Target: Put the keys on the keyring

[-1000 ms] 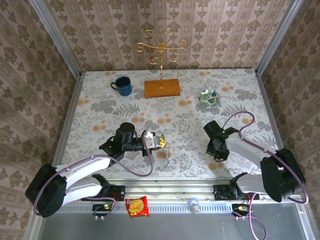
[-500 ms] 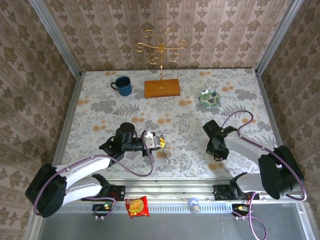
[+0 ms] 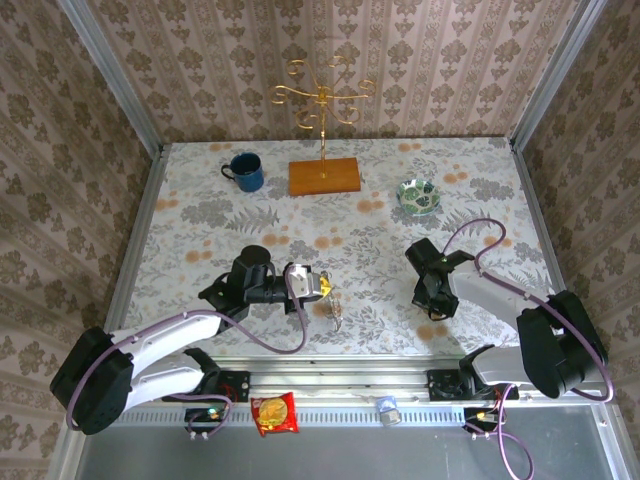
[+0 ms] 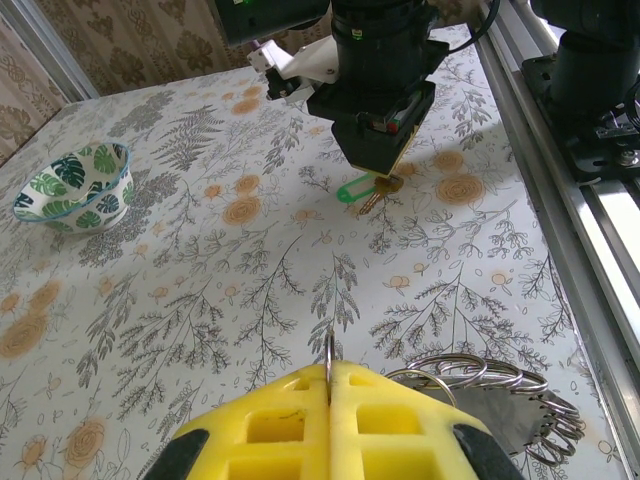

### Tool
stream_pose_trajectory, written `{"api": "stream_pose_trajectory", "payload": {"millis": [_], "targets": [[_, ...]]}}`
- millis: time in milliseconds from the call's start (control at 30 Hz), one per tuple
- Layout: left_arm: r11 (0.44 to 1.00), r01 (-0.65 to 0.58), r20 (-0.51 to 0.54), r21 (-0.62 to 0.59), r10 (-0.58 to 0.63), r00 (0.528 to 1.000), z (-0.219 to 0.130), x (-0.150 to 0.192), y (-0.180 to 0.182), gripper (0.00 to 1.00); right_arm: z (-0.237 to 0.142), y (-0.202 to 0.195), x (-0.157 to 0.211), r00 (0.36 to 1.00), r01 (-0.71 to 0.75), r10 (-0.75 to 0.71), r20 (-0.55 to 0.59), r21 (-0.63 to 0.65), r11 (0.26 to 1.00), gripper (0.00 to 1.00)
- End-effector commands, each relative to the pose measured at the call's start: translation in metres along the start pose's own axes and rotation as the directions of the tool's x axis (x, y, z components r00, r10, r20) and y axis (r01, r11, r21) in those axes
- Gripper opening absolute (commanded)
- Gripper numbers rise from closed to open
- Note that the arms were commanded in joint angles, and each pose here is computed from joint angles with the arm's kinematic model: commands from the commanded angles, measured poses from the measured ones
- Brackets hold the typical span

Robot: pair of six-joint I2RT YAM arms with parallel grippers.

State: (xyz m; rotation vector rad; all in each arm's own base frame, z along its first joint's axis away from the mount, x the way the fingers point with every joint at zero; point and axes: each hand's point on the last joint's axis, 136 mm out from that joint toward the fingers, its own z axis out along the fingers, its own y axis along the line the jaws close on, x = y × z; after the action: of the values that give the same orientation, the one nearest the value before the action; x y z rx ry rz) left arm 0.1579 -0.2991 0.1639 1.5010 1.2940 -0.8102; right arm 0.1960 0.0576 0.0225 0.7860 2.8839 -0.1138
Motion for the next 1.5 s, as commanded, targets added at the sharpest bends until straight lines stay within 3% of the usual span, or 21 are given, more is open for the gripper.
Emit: {"api": "stream_pose_trajectory", "payload": {"millis": [0,500,600,700,800,867,967,1067,1133,1300,1467], "targets": [[0.999,-0.034,0.033,-0.006,0.034,0.999,-0.002,-0.017,0.004,0.00,-0.004,-0.006,-0.005,1.000,0.011,-0.012,0.014,0.047,0.999,0.14],[0.999,-0.032,0.032,-0.004,0.032,0.999,-0.001,-0.016,0.004,0.00,-0.011,-0.008,-0.007,0.998,0.047,-0.049,0.030,0.068,0.997,0.08],[1.000,-0.019,0.032,-0.004,0.019,0.999,-0.001,-0.016,0.004,0.00,-0.024,-0.002,-0.011,0.992,0.107,-0.111,0.067,0.064,0.992,0.00],[1.000,0.011,0.039,-0.006,-0.010,0.999,-0.002,-0.020,0.005,0.00,-0.043,0.022,-0.013,0.960,0.252,-0.251,0.123,0.009,0.968,0.00],[0.998,0.060,0.050,-0.015,-0.059,0.997,-0.004,-0.025,0.008,0.00,-0.068,0.067,-0.005,0.868,0.469,-0.434,0.240,-0.114,0.876,0.00],[0.995,0.094,0.058,-0.018,-0.092,0.994,-0.005,-0.029,0.009,0.00,-0.089,0.098,0.005,0.782,0.601,-0.520,0.344,-0.197,0.774,0.00],[0.989,0.147,0.062,-0.017,-0.145,0.987,-0.007,-0.032,0.010,0.00,-0.127,0.137,0.020,0.626,0.768,-0.561,0.541,-0.303,0.565,0.00],[0.978,0.206,0.055,-0.036,-0.203,0.978,-0.007,-0.034,0.015,0.00,-0.161,0.158,0.038,0.426,0.898,-0.508,0.749,-0.281,0.339,0.00],[0.970,0.240,0.050,-0.032,-0.238,0.970,-0.007,-0.036,0.016,0.00,-0.178,0.163,0.047,0.269,0.959,-0.464,0.844,-0.187,0.215,0.00],[0.954,0.298,0.043,-0.026,-0.296,0.954,-0.006,-0.039,0.018,0.00,-0.191,0.173,0.054,0.043,0.998,-0.476,0.878,-0.016,0.061,0.00],[0.949,0.314,0.034,-0.018,-0.313,0.949,-0.005,-0.040,0.018,0.00,-0.189,0.187,0.057,-0.046,0.999,-0.506,0.861,0.044,-0.016,0.00]]}}
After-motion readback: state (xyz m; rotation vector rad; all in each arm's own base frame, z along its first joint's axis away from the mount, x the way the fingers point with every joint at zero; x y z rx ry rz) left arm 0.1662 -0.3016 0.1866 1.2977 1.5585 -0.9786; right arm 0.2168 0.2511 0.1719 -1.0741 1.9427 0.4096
